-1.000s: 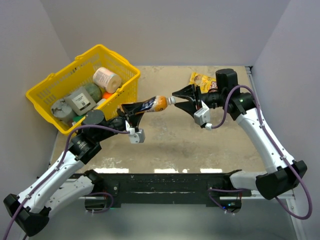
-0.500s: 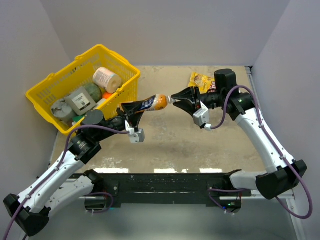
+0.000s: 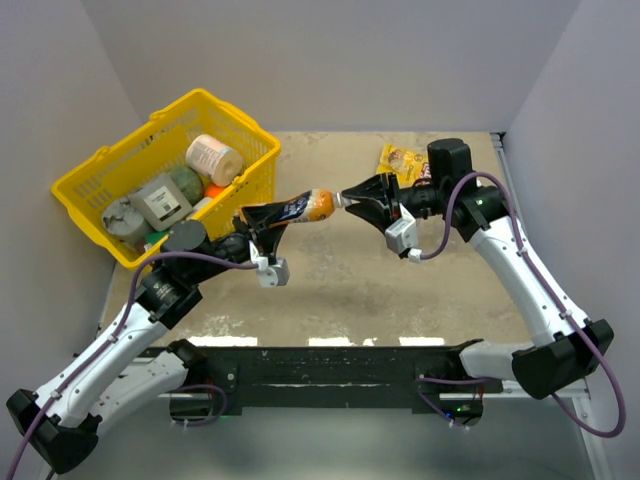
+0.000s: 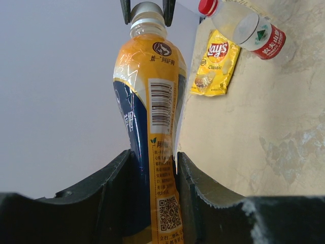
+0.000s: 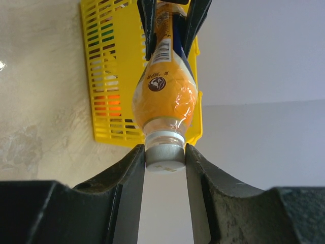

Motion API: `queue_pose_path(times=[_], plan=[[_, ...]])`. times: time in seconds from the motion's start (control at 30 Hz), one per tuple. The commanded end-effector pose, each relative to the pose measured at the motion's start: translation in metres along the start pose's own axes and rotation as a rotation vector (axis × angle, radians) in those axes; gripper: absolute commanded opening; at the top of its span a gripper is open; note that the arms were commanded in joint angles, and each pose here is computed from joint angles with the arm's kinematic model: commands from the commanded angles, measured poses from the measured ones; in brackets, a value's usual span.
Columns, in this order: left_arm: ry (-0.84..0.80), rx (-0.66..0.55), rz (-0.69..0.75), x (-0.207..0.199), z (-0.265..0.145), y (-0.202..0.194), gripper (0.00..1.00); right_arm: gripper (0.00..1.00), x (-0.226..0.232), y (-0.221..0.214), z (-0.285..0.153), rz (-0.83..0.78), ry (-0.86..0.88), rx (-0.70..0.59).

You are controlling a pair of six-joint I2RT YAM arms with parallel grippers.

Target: Screw on the bottle caps

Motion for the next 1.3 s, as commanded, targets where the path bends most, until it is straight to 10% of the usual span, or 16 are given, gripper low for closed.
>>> queue_pose_path(times=[0.0,0.23,0.47,1.27], plan=[[0.051,-0.038,0.048,0.015,-0.003,0.011,0.0,0.4,-0.004,0.002,0.001,-0.049,-0.004,0.001],[0.042,-0.044,0.056,0.013,-0.003,0.011,0.0,0.42,-0.004,-0.001,0.001,-0.065,-0.009,0.008],[0.074,-0.037,0.028,0.02,0.0,0.01,0.0,0.0,-0.012,0.003,0.001,0.004,-0.009,0.004],[0.097,-0.119,0.44,0.026,0.022,0.024,0.0,0.0,-0.052,-0.013,0.026,0.689,-0.026,0.063]])
Point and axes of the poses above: each gripper's point midway between its finger pads, its own z axis out along the fingers, its own x axis along the line the jaws close on, y = z × x, the point moved 1 cm from there along -z, back along the fingers
